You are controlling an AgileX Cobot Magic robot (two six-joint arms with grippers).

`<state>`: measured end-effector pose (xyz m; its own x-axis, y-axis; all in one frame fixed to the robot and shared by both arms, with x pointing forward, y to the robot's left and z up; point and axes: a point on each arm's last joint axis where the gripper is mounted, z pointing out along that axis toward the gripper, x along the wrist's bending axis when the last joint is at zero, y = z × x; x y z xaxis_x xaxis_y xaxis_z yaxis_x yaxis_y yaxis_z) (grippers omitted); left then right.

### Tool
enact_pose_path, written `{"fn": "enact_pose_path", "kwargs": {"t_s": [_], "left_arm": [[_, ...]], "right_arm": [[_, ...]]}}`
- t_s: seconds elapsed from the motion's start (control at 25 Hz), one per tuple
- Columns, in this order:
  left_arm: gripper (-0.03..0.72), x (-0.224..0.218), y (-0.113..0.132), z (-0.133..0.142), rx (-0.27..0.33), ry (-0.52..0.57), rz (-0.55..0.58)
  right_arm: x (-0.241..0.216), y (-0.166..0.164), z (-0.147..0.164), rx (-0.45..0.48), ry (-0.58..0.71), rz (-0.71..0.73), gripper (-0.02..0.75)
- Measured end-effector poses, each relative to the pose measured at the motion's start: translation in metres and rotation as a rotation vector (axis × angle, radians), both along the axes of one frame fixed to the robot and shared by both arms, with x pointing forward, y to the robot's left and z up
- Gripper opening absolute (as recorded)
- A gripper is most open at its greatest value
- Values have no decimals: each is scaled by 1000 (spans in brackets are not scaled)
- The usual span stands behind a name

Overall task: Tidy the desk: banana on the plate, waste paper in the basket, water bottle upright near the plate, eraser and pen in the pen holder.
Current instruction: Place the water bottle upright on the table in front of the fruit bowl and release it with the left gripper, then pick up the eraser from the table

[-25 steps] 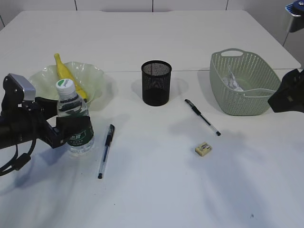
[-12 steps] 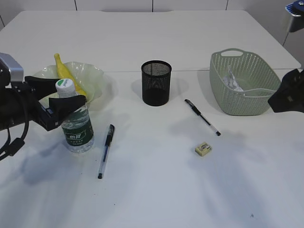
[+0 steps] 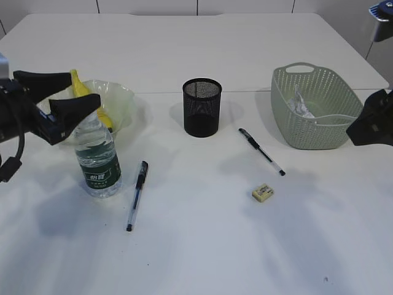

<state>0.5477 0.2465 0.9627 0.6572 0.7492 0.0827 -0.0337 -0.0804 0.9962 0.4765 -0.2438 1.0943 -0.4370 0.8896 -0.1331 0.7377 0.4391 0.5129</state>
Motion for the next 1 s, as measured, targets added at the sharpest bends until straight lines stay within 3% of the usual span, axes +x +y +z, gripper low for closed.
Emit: {"fn": "enact_pose_path", "kwargs": {"t_s": [0.2,0.32,0.52,0.72,1.0], "left_arm": [[591,-4,2,23,-53,-40,23],[591,-8,3,34,-95,-8,41],[590,-14,9,51,-103,92,131],[590,-28,14,62,-24,197,200],[580,-47,22,78,-11,315,318]], "right_arm": [[0,0,0,0,0,0,558],[0,0,0,0,0,0,558],[0,0,0,0,0,0,558],[0,0,0,0,0,0,558],[0,0,0,0,0,0,558]]}}
